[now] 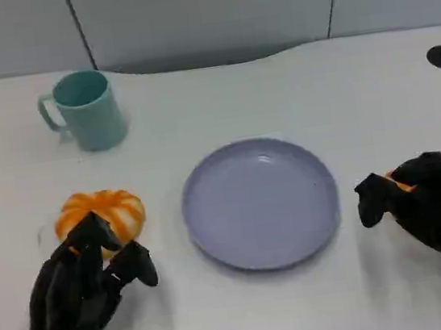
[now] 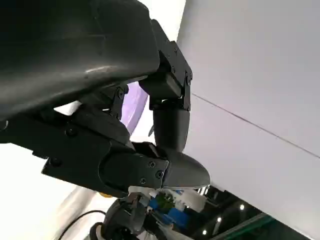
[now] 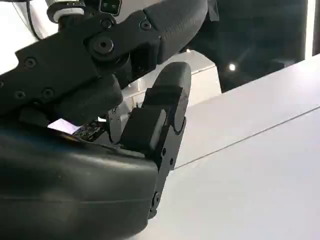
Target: Grasp the bread from the table and place it into the plate.
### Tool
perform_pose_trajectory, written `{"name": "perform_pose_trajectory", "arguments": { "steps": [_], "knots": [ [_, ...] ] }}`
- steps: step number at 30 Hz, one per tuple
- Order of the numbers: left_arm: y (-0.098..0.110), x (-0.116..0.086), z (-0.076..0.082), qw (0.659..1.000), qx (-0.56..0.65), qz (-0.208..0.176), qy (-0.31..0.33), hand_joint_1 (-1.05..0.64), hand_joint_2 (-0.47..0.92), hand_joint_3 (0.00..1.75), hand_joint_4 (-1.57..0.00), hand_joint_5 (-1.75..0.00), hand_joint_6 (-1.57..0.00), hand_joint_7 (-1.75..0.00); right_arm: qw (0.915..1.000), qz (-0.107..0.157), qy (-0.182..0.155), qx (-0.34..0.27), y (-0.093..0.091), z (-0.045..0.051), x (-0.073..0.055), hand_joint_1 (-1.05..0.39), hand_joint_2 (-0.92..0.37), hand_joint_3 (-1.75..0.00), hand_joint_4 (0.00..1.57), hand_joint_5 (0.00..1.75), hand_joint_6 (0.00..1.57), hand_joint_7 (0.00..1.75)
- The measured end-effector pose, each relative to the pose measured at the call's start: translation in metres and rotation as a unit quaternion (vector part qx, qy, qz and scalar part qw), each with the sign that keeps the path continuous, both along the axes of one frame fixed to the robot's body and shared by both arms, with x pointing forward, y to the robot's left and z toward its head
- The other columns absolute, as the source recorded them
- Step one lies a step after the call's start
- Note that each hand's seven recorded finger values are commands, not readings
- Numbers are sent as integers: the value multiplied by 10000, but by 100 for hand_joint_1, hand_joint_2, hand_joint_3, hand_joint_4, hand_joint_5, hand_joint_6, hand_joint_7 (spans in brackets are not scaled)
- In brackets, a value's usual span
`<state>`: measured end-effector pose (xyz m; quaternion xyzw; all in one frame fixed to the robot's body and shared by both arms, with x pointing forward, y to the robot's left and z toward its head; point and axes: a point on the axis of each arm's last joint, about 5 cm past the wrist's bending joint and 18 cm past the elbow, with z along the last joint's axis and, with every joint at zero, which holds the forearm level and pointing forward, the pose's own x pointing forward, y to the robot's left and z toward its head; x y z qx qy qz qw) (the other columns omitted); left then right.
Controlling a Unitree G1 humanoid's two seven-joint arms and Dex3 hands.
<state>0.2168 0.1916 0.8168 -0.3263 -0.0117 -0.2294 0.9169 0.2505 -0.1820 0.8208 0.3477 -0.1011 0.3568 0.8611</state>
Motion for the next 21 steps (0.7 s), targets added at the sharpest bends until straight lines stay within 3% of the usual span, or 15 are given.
{"name": "perform_pose_trajectory", "arguments": {
  "steps": [21],
  "knots": [
    [-4, 14, 3, 10000, 12, -8, -5, -84, 92, 29, -72, -175, -64, -151, 10000, -6, 21, 10, 2, -4, 1, -48, -83, 0, 76, 133, 125, 1]
  ]
}}
